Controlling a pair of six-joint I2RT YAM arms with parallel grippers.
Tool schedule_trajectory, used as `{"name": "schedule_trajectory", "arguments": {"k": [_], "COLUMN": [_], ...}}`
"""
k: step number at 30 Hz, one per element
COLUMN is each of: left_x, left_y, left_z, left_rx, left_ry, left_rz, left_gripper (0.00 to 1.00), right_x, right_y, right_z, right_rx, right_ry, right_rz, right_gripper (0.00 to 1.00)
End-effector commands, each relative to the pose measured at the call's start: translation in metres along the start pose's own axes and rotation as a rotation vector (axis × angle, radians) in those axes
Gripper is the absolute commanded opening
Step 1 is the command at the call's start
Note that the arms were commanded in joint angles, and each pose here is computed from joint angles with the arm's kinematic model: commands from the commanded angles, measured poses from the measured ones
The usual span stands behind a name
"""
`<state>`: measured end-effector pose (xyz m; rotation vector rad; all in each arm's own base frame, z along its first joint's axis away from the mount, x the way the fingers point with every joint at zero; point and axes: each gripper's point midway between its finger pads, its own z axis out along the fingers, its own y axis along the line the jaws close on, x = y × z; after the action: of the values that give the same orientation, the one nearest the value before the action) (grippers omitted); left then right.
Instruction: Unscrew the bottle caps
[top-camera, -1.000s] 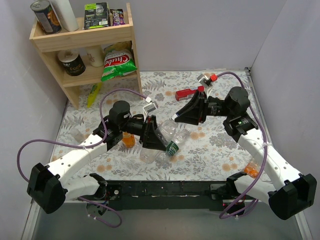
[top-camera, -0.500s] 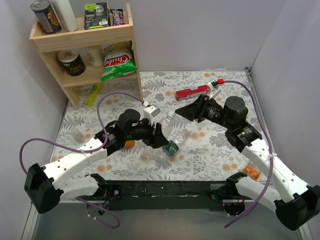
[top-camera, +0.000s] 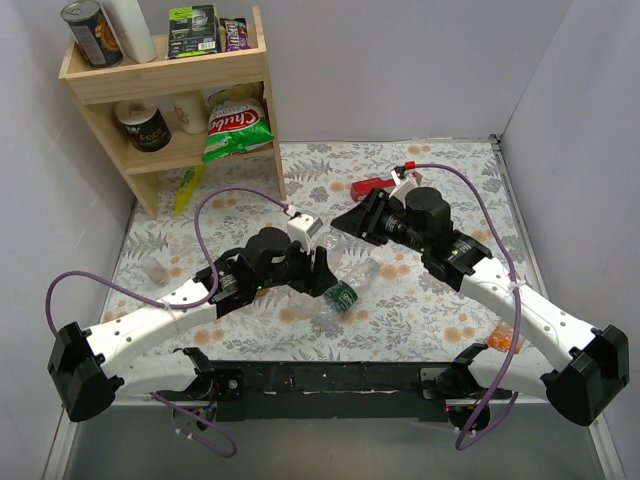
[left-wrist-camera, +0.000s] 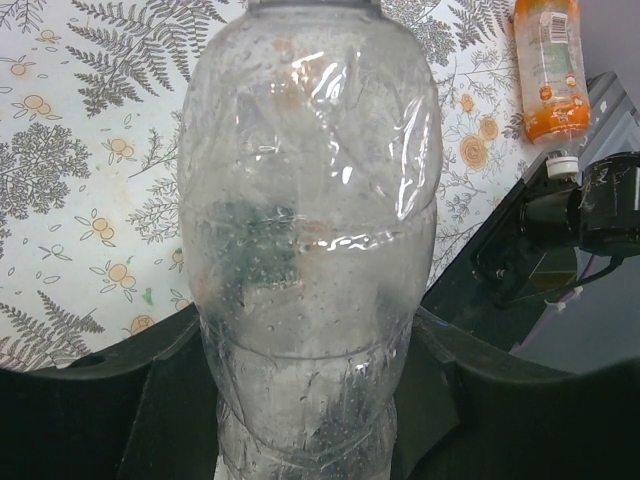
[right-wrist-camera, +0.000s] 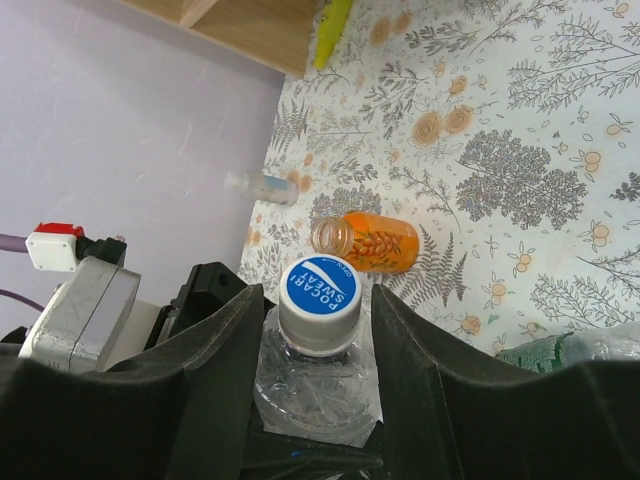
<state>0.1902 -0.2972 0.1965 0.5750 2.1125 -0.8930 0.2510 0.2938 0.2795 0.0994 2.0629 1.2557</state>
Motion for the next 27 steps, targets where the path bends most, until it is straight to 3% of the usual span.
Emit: {"name": "schedule_trajectory", "arguments": {"k": [1,9,13,14,15,16,22,27], "left_x": [-0.019,-0.014,-0.016,-0.016,-0.015,-0.014,-0.023,-0.019], "left_y": [-0.007,-0.009,-0.011,-0.011,-0.012,-0.015,-0.038,-0.078], "left_z": [-0.007,-0.006,-0.006,-0.005,-0.005,-0.005,-0.019,-0.038], "left_rx": [-0.006,-0.007,-0.004,-0.004,0.0,0.018,0.146,0.38], "left_ry": [-0.064,-0.049,-0.047,-0.047,-0.042,-0.04,-0.095,-0.071], "left_rz": [0.012,0.027,0.039,0.041,0.041,0.046,0.035,0.019], "left_gripper": [0.2,0.19,0.19,0.19,0.18,0.18,0.19,0.19], "right_x": [-0.022,-0.021,-0.016,-0.016,-0.017,-0.015,-0.014,-0.014], "right_y": [0.027,0.031,0.031,0.031,0.032,0.031,0.045,0.052], "right_z": [-0.002,0.003,0.006,0.006,0.006,0.007,-0.006,-0.024], "right_rx": [-0.075,-0.102,-0.118,-0.122,-0.125,-0.127,-0.275,-0.391], "right_ry": [-0.083,-0.072,-0.05,-0.05,-0.055,-0.05,-0.062,-0.043], "right_rz": [0.001,-0.011,-0.011,-0.017,-0.019,-0.021,-0.097,-0.193], "right_gripper": [0.53,0.48,0.36,0.3,0.1,0.02,0.01,0.01]}}
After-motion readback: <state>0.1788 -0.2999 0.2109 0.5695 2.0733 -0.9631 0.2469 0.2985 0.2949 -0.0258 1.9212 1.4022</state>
